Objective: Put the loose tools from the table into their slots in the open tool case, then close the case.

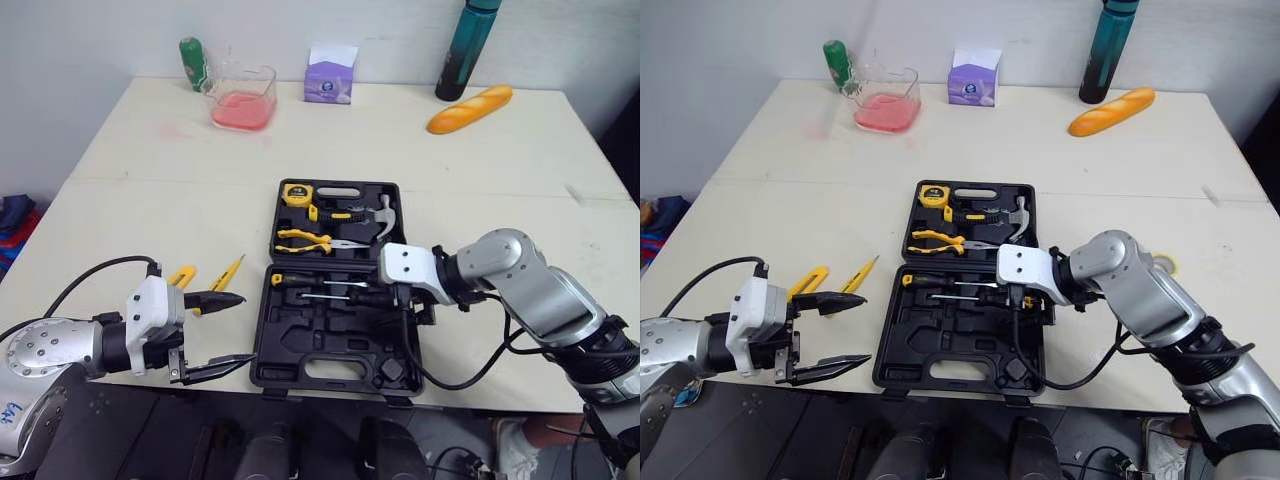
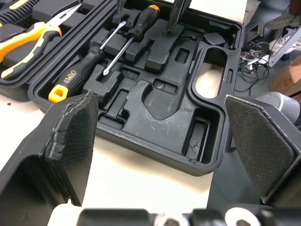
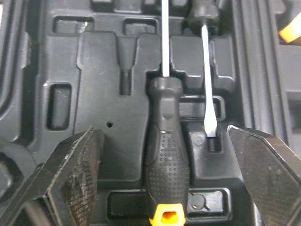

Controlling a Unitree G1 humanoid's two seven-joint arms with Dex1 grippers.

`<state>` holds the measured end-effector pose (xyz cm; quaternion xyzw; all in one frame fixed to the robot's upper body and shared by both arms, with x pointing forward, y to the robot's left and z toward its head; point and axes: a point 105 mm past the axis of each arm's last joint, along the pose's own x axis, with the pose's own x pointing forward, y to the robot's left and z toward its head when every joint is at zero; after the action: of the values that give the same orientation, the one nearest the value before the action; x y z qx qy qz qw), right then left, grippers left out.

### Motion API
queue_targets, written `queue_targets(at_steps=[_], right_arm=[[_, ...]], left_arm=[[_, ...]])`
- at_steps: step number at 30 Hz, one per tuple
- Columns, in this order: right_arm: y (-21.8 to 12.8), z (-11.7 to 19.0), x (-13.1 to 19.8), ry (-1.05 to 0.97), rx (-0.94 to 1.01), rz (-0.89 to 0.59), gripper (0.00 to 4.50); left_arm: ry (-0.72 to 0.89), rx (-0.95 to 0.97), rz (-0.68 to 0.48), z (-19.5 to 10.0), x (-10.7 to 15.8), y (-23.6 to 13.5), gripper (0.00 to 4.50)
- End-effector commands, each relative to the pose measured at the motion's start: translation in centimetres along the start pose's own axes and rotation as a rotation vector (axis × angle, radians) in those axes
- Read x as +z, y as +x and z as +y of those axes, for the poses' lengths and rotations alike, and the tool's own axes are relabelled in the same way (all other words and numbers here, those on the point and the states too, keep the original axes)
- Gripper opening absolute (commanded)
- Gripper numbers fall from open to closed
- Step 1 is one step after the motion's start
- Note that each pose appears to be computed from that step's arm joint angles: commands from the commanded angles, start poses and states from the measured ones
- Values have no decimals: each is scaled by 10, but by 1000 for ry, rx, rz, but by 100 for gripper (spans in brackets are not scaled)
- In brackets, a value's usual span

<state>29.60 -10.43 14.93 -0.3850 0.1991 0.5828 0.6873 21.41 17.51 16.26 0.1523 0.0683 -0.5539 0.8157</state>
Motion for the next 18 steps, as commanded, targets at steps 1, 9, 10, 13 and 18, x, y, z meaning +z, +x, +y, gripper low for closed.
queue_targets(at_steps=[1, 9, 10, 13, 18], right_arm=[[-22, -5, 14, -31, -21, -39, 412], [-45, -7, 19, 35, -32, -351, 412], [-46, -8, 20, 80, -39, -403, 412], [-45, -9, 12, 179, -64, -544, 412], [-29, -5, 6, 156, -100, -622, 229]], left_arm=[[37, 14, -28, 0, 9, -2, 450], [44, 21, -33, 1, 10, -2, 450], [45, 21, -33, 2, 10, -2, 450], [47, 21, -36, 3, 10, -1, 450], [53, 15, -43, 5, 11, 3, 450]])
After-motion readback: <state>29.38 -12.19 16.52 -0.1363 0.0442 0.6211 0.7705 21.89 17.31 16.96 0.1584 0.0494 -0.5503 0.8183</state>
